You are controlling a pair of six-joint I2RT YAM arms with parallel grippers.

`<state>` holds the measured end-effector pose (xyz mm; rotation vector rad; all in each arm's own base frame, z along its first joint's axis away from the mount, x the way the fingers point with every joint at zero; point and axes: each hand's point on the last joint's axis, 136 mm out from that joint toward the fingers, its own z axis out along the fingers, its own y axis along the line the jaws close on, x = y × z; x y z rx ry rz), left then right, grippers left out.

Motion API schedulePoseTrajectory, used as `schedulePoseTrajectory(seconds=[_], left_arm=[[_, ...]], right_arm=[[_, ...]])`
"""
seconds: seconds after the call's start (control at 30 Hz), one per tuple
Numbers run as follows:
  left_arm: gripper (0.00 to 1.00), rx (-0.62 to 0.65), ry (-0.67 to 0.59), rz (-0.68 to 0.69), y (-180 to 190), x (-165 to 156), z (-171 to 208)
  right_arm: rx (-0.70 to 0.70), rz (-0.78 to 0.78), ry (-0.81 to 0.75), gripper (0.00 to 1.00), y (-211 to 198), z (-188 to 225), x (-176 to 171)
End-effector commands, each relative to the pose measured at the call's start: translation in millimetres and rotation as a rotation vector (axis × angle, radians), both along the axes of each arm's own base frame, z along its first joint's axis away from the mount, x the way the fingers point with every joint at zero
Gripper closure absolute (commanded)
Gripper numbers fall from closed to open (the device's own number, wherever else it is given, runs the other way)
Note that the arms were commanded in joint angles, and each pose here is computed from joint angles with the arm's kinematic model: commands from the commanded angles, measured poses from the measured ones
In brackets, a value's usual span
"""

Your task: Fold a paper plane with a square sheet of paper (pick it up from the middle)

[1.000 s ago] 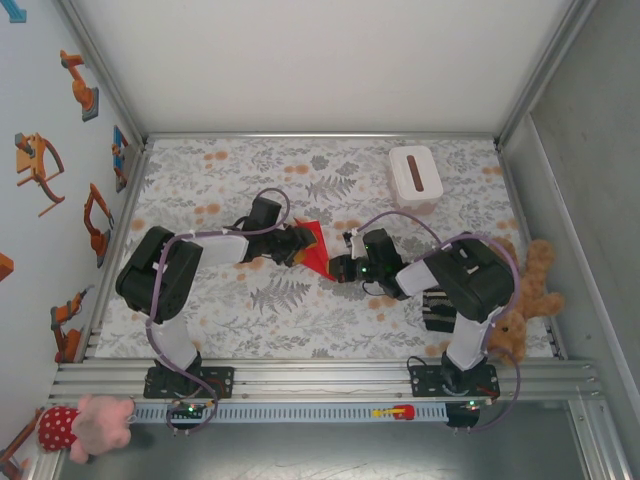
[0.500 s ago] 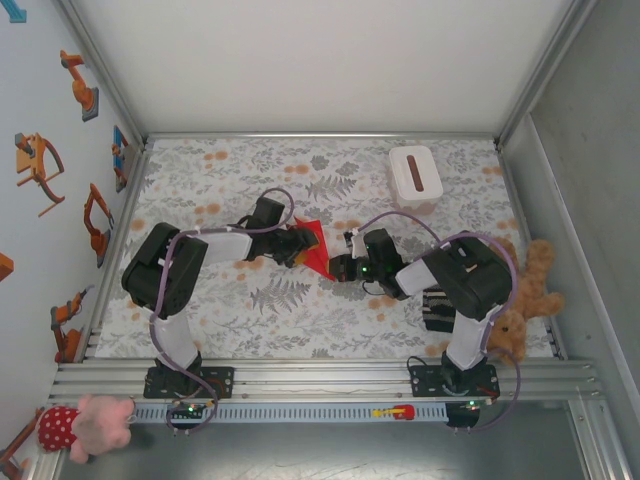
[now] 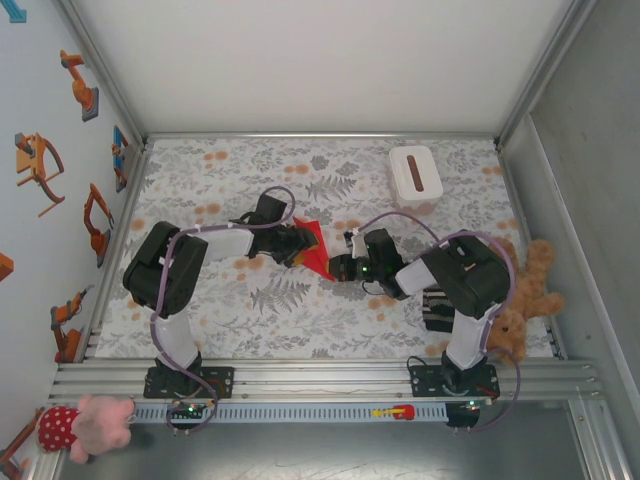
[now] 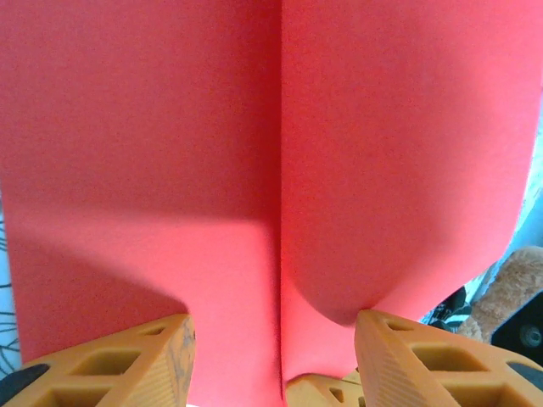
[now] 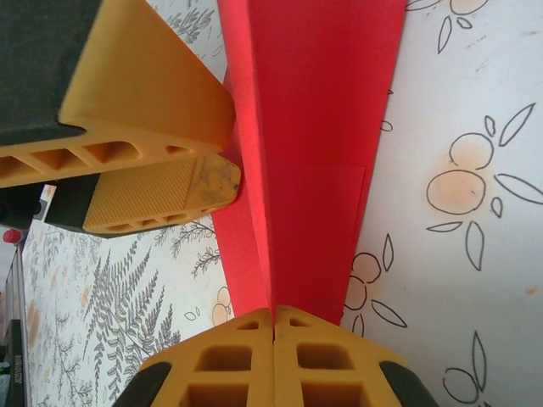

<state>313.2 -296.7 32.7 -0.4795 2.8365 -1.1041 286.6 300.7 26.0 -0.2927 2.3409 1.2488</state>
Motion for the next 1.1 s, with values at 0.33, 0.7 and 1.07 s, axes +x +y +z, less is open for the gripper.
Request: schedulePoseTrajectory(seconds=[0.33,0.7,1.07], left_arm=[[0.45,-0.015,-0.075,-0.055,-6.4,1.7,12.8],[0.42,0.006,-0.047,-0.064,-8.9,3.4,0.3],[0.49,0.168,0.083,-0.012,17.9,-12.5,-35.0]], right_arm=[[-0.005,-0.009,0.038,1.0,-0.3,-11.7,2.0],[-0.003,-0.005,0.058,1.0,0.7,-15.0,0.8],[0.01,-0.022,0.093,0.91,-1.6,-5.3,3.2]])
